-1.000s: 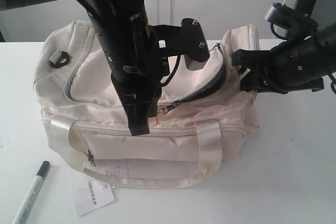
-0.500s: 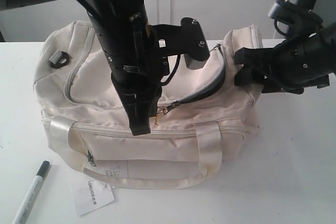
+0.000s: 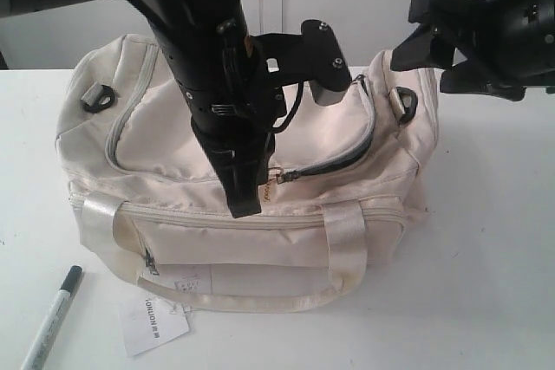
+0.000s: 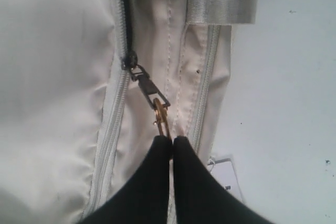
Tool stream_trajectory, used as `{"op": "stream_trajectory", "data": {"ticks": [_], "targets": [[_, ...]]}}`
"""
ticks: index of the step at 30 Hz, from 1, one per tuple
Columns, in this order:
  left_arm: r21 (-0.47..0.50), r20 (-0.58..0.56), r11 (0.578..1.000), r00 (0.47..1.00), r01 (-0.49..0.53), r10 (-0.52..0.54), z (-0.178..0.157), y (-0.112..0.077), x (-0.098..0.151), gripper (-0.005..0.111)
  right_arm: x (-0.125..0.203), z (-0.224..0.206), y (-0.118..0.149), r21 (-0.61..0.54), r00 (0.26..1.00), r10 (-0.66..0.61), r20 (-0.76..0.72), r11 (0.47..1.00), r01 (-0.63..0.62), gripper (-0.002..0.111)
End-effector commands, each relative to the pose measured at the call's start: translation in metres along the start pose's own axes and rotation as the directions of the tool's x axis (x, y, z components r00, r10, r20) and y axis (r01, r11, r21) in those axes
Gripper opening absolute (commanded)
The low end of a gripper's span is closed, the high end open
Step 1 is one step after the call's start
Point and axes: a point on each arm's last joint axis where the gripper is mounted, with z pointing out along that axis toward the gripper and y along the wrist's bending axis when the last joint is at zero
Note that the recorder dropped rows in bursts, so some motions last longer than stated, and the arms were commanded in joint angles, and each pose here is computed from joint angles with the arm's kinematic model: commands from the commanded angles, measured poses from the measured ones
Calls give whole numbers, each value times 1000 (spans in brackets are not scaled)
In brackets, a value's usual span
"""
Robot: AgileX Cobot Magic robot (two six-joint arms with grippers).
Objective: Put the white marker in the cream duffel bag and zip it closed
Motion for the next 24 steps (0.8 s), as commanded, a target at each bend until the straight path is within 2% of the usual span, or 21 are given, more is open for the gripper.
{"op": "stream_trajectory", "data": {"ticks": [1,11,15,24], "targets": [[0,22,1000,1000,10,-10,-6,-3,-1,0,1,14,-1,-45,996,64,-60,997,-67,60],[-2,24,1000,1000,10,-10,-6,-3,-1,0,9,49,8,-75,995,25,-101,997,-33,59],[-2,25,1000,1000,10,-10,-6,-3,-1,0,10,62,5,-56,994,10,-107,998,-16,54],[-2,25,1000,1000,10,-10,-6,-3,-1,0,14,80,-4,-30,990,0,-142,1000,-4,52]]}}
